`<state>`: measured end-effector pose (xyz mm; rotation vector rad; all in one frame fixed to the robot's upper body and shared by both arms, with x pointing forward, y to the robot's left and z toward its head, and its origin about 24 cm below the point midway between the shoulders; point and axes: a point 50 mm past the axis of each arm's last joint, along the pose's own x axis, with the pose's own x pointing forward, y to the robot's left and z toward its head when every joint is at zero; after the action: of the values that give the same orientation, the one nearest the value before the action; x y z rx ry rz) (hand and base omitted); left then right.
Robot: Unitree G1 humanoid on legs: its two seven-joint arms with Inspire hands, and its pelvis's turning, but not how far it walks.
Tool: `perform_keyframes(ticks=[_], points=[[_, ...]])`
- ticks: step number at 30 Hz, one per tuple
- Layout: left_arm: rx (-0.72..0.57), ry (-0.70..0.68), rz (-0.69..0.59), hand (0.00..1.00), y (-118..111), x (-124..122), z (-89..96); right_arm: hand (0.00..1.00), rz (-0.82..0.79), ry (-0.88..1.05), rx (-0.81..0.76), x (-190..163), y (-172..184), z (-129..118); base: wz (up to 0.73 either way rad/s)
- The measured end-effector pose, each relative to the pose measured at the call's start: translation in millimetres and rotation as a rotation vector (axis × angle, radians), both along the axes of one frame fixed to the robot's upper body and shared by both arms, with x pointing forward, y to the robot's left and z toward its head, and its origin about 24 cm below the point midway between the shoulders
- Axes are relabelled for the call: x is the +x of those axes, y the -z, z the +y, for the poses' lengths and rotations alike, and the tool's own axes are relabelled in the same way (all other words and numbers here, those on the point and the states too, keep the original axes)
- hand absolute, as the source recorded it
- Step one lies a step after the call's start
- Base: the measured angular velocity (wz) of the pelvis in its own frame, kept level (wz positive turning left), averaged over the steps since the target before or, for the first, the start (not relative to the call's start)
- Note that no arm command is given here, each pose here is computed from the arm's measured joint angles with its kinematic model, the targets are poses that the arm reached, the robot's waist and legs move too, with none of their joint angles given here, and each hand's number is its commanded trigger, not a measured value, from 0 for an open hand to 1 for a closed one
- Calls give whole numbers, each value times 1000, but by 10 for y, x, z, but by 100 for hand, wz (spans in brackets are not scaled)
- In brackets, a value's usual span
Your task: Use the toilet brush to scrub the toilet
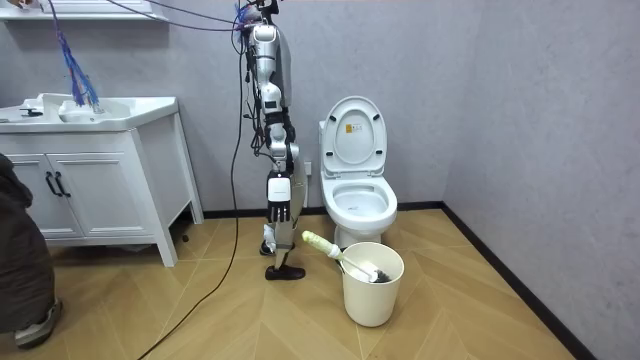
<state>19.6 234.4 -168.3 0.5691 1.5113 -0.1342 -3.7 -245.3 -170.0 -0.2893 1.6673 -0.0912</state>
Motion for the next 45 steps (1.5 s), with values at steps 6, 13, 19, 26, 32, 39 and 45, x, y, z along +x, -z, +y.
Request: perform_keyframes(ticks=[6,13,19,26,32,39,45], points=[[-3,3,-10,0,0,5,-2,0,-22,-14,-16,38,-1,-9,-2],[36,0,-53,0,-10,41,22,0,-112,-6,-99,146,-18,-57,-1],[68,5,-80,0,-18,60,38,0,-240,-5,-179,331,-62,-106,-2],[73,25,-185,0,-43,201,23,0,-484,-2,-247,707,-165,-95,-3],[65,-16,-281,0,-62,296,7,0,-595,-3,-285,831,-214,-65,-5],[54,-102,-336,0,-74,322,10,0,-653,42,-342,935,-254,-68,0],[87,-138,-350,0,-92,291,81,0,-671,139,-390,936,-272,-101,0]])
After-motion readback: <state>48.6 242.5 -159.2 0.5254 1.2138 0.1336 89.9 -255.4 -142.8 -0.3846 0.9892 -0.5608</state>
